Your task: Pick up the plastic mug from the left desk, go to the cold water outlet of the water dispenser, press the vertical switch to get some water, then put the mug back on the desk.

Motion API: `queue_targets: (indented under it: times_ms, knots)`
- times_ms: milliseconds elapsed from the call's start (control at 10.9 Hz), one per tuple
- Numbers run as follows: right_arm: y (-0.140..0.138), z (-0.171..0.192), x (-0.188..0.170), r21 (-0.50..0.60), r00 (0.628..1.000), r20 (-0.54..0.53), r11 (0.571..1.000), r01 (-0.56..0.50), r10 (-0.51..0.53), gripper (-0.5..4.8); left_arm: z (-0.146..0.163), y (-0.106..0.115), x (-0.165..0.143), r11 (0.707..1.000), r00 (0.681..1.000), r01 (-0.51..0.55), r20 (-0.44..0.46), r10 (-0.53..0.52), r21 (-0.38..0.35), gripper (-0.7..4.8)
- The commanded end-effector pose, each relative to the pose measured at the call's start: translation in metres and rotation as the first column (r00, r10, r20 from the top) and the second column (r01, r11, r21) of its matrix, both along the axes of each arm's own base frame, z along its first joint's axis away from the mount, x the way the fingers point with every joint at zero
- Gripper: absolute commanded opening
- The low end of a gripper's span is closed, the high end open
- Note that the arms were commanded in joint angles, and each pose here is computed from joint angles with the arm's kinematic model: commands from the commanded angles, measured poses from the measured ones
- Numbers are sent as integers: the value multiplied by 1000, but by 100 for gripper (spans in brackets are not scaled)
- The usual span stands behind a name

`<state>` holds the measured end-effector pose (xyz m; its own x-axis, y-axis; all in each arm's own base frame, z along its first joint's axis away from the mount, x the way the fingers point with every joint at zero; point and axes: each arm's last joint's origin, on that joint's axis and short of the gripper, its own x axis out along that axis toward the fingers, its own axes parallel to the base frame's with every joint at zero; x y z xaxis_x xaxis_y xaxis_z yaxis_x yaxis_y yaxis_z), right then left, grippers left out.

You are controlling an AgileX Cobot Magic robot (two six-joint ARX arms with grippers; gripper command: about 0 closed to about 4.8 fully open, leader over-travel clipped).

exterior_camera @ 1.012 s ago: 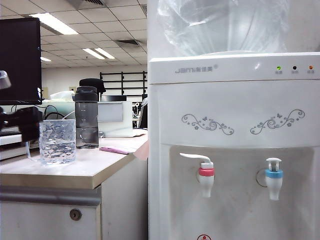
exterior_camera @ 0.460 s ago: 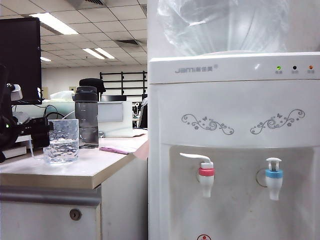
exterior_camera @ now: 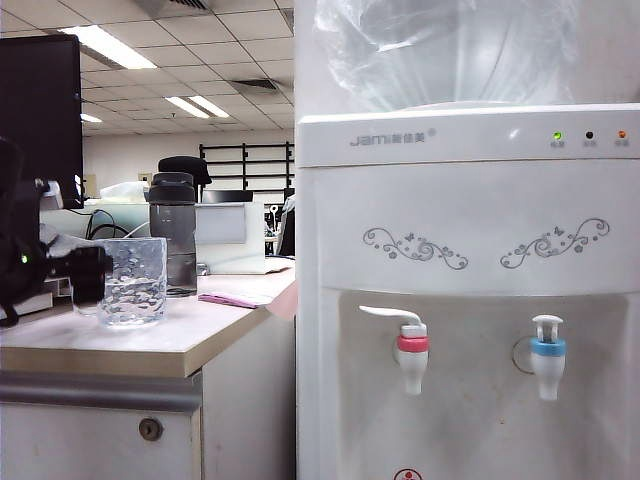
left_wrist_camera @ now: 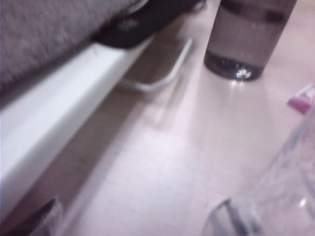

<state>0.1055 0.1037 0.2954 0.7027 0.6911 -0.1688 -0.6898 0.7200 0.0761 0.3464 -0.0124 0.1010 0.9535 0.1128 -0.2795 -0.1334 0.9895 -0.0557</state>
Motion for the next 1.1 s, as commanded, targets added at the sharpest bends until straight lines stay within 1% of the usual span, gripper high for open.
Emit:
queue_targets:
  times_ms: [92,184,276,460,552,644,736,1104]
  knots:
    - [0,2,0,11,1000,11,1000,2,-2,-1,-2,0,3,1000,999,8,31,-8,1,426]
    - [0,2,0,11,1000,11,1000,2,-2,-1,-2,0,5,1000,999,8,34,-8,1,419]
    - [0,2,0,8,1000,8,1000,6,-6,-1,-2,0,5,1000,999,8,34,-8,1,273]
    - [0,1,0,5,1000,5,1000,6,-6,-1,-2,-1,5,1000,999,9,37,-9,0,266]
    - [-1,-1,0,-10,1000,-9,1000,9,-9,-1,0,-2,6,999,997,53,57,-54,8,267]
    - [-1,-1,0,-12,1000,-10,1000,9,-9,-1,2,-3,6,997,994,79,74,-79,3,22]
    - [-1,-1,0,-11,1000,-10,1000,9,-9,-1,2,-3,6,997,994,79,74,-79,3,-6]
    - [-1,-1,0,-12,1000,-10,1000,9,-10,-1,2,-3,6,997,994,79,75,-79,2,-6]
